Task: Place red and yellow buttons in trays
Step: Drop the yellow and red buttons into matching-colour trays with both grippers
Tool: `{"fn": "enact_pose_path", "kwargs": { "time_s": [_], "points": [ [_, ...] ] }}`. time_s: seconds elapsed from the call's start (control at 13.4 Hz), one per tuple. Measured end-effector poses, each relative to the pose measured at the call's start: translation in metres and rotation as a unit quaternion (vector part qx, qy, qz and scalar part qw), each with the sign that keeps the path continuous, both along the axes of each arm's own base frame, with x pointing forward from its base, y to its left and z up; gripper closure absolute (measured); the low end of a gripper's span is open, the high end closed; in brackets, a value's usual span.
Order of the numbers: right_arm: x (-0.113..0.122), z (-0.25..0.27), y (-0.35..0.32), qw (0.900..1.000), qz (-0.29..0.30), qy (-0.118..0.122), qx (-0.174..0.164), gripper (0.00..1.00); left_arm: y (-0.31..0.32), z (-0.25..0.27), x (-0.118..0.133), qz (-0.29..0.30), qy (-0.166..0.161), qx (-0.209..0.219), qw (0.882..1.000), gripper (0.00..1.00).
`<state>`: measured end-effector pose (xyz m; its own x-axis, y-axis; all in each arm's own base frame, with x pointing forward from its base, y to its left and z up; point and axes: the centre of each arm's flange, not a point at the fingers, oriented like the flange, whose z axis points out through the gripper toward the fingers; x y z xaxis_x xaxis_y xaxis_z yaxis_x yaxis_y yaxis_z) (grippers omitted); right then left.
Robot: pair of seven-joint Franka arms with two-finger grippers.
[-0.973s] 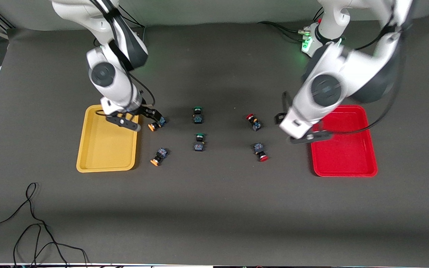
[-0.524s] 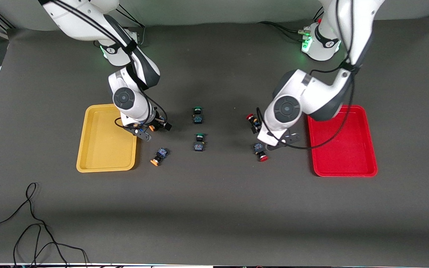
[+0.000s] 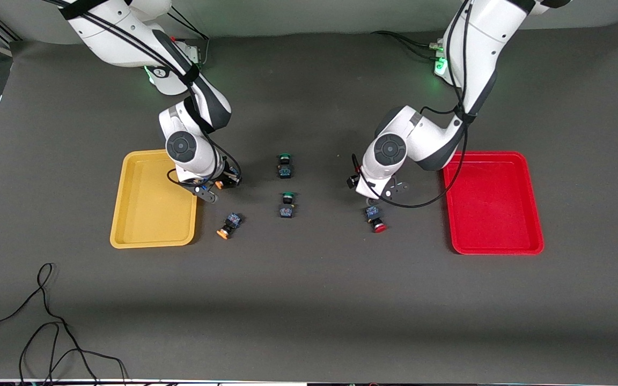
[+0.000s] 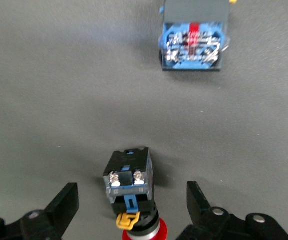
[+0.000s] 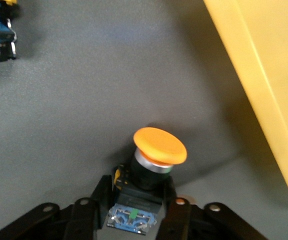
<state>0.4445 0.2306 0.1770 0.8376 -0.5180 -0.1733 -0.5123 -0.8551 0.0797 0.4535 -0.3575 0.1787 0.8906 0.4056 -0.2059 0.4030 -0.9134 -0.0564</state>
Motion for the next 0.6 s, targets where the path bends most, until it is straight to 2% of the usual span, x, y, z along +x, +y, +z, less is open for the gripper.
{"fn": "enact_pose_path", "kwargs": {
  "time_s": [0.07,0.22,0.37,0.45,0.6],
  "points": [
    [0.002,0.003,-0.001,1.0,-0.001,-0.001,0.0,0.57,-0.001,-0.003,-0.001,0.002,0.001,0.0,1.0,0.11],
    [0.008,0.024,-0.004,1.0,-0.003,-0.001,-0.005,0.57,-0.001,-0.001,0.001,0.007,-0.001,0.0,1.0,0.35],
    [0.017,0.07,-0.01,1.0,-0.006,0.001,-0.014,0.57,-0.002,0.003,0.003,0.009,-0.004,-0.002,1.0,0.61],
    [0.022,0.097,-0.018,1.0,-0.007,-0.005,-0.017,0.57,-0.003,0.008,0.005,0.009,-0.008,-0.003,1.0,0.67],
    [0.028,0.132,-0.057,1.0,0.001,-0.009,-0.018,0.57,-0.001,0.033,0.013,0.008,-0.003,0.009,1.0,0.67]
  ]
}}
